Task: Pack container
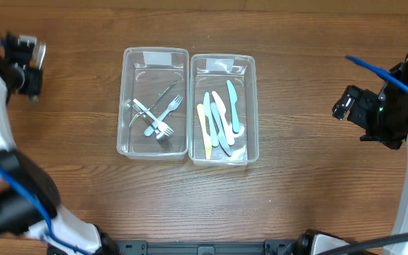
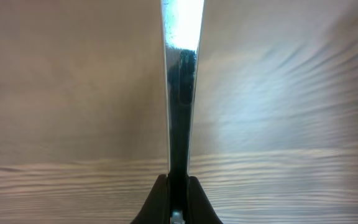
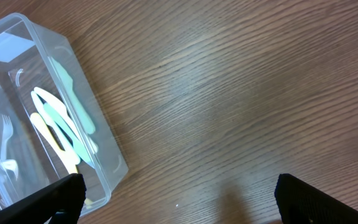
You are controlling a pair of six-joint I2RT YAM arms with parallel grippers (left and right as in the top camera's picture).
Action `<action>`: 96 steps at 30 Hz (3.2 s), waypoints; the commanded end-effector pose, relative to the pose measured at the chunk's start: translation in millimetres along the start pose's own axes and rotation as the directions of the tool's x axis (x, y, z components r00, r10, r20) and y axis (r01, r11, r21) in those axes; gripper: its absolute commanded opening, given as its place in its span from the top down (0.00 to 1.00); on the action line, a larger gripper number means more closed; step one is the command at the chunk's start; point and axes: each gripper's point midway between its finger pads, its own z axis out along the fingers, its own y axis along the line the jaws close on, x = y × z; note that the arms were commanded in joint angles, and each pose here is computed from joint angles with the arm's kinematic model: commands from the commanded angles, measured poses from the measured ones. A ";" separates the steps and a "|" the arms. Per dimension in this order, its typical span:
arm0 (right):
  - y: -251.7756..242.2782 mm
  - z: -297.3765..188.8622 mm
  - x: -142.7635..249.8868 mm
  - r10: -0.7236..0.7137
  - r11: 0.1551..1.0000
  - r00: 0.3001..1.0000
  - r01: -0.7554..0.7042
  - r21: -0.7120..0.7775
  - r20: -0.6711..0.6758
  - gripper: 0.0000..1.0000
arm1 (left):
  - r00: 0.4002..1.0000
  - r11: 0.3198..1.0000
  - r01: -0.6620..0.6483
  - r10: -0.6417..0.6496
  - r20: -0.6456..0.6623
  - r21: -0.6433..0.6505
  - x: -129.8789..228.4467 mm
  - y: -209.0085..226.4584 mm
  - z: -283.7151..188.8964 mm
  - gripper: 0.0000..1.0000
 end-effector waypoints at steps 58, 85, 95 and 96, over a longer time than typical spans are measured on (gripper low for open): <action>147.6 -52.0 -123.8 -0.281 0.866 0.702 0.480 -0.143 0.654 0.00 | 0.889 0.962 0.165 -0.048 0.456 -0.218 -106.8 -154.2 -131.3 0.00; 48.7 -107.5 48.5 -0.317 0.890 0.596 0.455 0.015 0.738 0.00 | 0.697 0.945 0.319 -0.177 0.695 -0.079 24.7 -117.1 -267.4 0.00; -3.2 -61.7 119.2 -0.285 0.904 0.608 0.428 -0.004 0.741 0.00 | 0.689 0.938 0.341 -0.207 0.695 -0.058 96.7 -123.9 -229.1 0.00; -3.0 -60.1 119.3 -0.286 0.903 0.609 0.429 -0.004 0.740 0.00 | 0.697 0.940 0.334 -0.199 0.689 -0.066 100.6 -124.4 -225.8 0.00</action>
